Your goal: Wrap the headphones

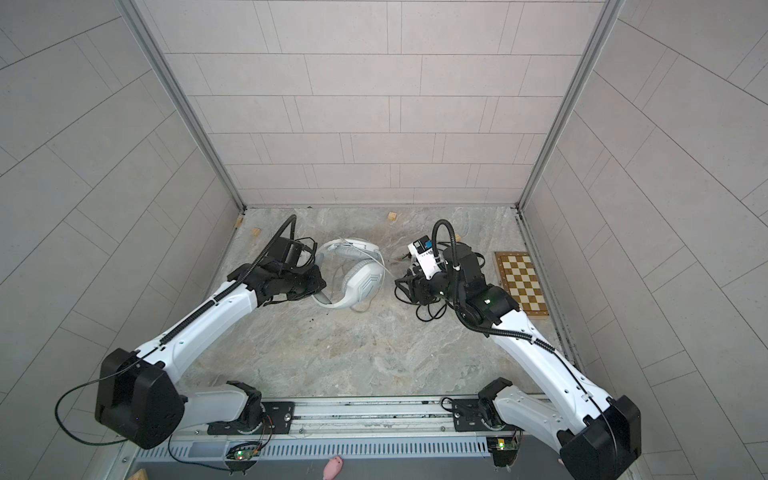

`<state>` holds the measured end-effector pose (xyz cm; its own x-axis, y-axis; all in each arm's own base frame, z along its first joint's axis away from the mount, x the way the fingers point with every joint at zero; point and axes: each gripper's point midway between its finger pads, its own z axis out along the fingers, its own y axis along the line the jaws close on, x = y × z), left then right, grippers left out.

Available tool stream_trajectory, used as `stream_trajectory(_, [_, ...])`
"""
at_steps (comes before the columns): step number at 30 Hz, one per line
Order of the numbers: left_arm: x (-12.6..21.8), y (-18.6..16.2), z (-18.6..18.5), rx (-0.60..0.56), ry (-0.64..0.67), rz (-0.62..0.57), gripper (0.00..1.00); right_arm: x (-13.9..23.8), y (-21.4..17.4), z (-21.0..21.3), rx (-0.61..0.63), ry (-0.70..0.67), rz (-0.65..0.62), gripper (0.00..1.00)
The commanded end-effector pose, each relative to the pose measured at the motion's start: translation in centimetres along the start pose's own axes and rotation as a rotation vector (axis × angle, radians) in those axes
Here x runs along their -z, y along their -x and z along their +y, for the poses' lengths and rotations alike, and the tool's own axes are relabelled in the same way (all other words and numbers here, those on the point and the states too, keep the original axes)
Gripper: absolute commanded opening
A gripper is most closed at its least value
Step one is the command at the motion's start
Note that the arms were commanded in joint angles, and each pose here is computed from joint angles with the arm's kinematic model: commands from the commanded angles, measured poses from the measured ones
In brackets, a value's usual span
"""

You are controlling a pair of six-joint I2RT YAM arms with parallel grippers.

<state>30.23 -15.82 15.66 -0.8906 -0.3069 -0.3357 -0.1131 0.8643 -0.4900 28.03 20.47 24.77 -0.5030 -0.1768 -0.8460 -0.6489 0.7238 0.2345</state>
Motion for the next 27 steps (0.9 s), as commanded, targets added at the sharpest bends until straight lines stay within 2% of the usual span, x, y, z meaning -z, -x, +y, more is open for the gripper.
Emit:
stream_trajectory(1, [2.2,2.1,-2.2,-0.033,-0.074,-0.078,0.01,-0.6,1.0,0.8,0.054,0.049,-0.024,0.68])
stream_trajectory(7, [2.5,2.1,-2.3,-0.038,-0.080,-0.080,0.01,-1.9,0.7,1.3,0.092,0.100,0.009,0.66])
stream_trajectory(12, [2.8,2.3,-2.2,-0.040,-0.081,-0.091,0.01,-3.2,0.2,2.0,0.108,0.155,0.056,0.59])
stream_trajectory(22, [3.0,2.8,-2.1,-0.033,-0.084,-0.105,0.01,-2.9,0.5,3.2,0.131,0.181,0.056,0.08])
stream_trajectory(27, [2.5,3.2,-2.0,-0.022,-0.083,-0.112,0.01,-1.7,1.3,5.4,0.198,0.176,0.065,0.02])
